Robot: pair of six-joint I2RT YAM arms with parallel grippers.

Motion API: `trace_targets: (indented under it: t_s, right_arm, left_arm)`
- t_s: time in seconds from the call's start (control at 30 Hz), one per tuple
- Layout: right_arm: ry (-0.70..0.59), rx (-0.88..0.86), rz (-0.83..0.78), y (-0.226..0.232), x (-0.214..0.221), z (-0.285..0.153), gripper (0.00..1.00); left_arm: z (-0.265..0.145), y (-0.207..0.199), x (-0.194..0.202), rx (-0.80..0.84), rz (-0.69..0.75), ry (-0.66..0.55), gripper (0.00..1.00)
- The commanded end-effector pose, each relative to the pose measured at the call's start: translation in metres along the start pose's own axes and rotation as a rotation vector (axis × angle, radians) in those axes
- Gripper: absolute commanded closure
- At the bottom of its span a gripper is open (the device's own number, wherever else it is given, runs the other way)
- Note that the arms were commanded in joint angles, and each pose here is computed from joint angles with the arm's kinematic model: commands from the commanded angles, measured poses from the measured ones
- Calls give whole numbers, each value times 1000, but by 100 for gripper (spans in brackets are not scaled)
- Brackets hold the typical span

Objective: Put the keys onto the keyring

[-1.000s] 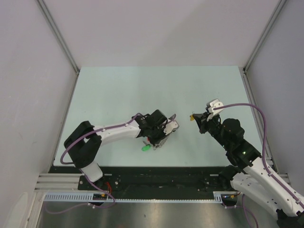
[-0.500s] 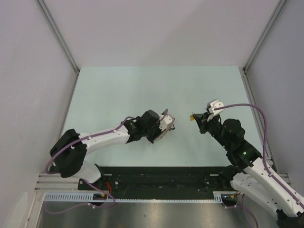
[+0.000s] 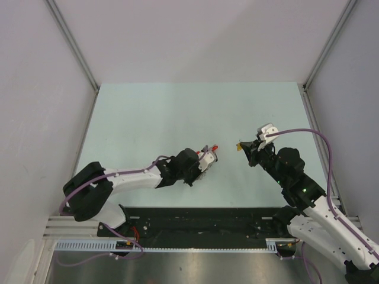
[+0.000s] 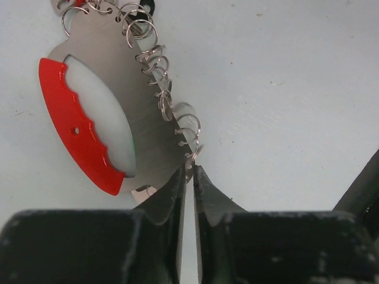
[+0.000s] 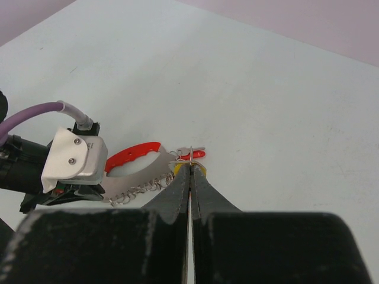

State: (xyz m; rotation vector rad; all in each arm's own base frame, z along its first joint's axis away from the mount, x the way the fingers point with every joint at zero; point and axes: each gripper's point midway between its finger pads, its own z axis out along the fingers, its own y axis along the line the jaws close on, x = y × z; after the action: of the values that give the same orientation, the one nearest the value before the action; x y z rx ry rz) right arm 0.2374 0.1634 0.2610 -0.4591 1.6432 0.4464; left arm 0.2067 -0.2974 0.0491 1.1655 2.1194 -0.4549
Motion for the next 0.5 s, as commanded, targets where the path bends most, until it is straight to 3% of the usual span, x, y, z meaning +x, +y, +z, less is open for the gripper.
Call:
trace_targets:
  t_s: [0.0, 0.3, 0.47]
  right_arm:
    - [-26, -8, 12, 2, -7, 1, 100]
    - [-25, -16, 11, 3, -6, 0, 100]
    - [-18, -19, 11, 4, -4, 2, 100]
  left_arm:
    - [-4, -4, -16, -33, 5, -76, 83]
    - [-22, -3, -34, -51, -6, -139, 65]
    - [-20, -2, -29, -40, 47, -65, 56]
